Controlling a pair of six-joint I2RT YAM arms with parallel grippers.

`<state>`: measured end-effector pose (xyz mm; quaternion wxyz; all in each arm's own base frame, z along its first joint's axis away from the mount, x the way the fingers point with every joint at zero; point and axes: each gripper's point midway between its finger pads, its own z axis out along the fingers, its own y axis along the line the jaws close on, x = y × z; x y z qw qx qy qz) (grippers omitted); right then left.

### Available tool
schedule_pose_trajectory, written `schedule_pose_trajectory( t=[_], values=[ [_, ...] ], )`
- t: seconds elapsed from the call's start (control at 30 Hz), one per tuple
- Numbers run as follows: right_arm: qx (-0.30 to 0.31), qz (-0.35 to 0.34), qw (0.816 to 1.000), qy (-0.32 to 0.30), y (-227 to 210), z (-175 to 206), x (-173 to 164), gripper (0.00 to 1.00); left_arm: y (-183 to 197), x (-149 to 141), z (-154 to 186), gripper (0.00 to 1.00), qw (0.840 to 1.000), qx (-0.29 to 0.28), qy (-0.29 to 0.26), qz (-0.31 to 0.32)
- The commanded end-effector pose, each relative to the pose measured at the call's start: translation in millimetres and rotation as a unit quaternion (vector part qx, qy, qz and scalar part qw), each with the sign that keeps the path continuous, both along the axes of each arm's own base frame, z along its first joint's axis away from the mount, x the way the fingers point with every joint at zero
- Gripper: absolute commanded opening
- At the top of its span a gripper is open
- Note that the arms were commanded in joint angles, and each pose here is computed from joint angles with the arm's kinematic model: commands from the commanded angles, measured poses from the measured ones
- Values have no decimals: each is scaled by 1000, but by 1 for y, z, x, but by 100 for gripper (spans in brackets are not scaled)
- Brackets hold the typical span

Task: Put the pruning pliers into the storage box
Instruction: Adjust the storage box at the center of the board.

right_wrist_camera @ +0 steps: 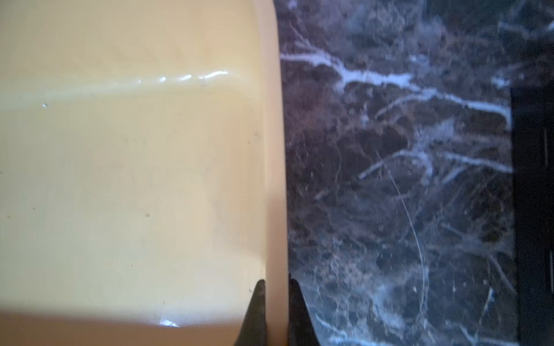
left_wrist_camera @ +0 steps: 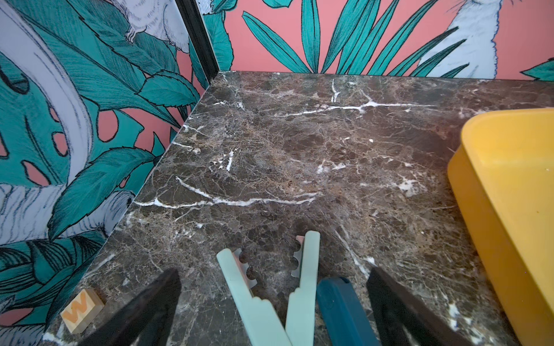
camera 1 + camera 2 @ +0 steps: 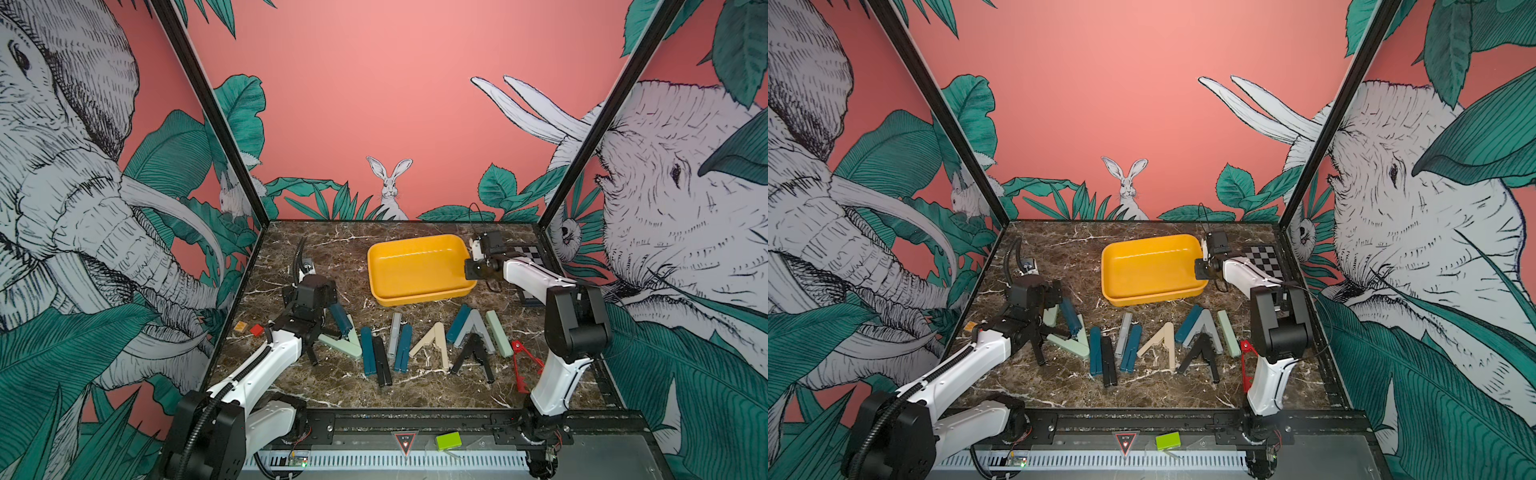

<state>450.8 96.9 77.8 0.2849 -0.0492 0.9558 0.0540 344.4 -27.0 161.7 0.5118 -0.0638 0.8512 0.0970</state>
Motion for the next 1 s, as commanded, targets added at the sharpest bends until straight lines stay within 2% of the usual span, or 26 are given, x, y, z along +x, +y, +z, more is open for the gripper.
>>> schedule_pose_trajectory(
  t=[0.0, 0.1, 0.17, 0.2, 0.23, 0.33, 0.37, 0.5, 0.53, 0.73, 0.83, 0.97],
  values=[
    [8, -43, 999, -3, -19, -6, -8, 0, -7, 6, 2, 99, 1000, -13, -3, -10],
    [26, -46, 999, 5, -19, -11, -9, 0, -14, 12, -3, 99, 1000, -24, 0, -20],
    [30, -46, 998, 4, -17, -11, -8, 6, -17, 16, -4, 99, 999, -31, -1, -21],
    [31, -47, 998, 3, -17, -10, -8, 13, -18, 18, -4, 99, 999, -33, 0, -22],
    [30, -49, 998, -1, -18, -6, -8, 27, -19, 19, -2, 99, 999, -34, -1, -24],
    [22, -53, 998, -26, -24, 8, -11, 57, -20, 21, 1, 99, 999, -32, -4, -25],
    [17, -56, 998, -37, -27, 15, -13, 64, -20, 21, 2, 99, 999, -31, -6, -26],
    [0, -63, 996, -62, -37, 37, -24, 78, -29, 24, 6, 99, 999, -16, -10, -44],
    [1, -66, 995, -78, -39, 53, -29, 83, -33, 25, 8, 99, 999, -8, -15, -48],
    [-23, -103, 993, -53, -69, 62, -72, 86, -45, 30, 10, 99, 998, 7, -19, -67],
    [-16, -131, 991, -20, -84, 56, -100, 82, -54, 32, 15, 99, 996, 20, -28, -85],
    [4, -130, 991, 11, -80, 44, -126, 77, -71, 37, 22, 99, 992, 38, -39, -113]
  ],
)
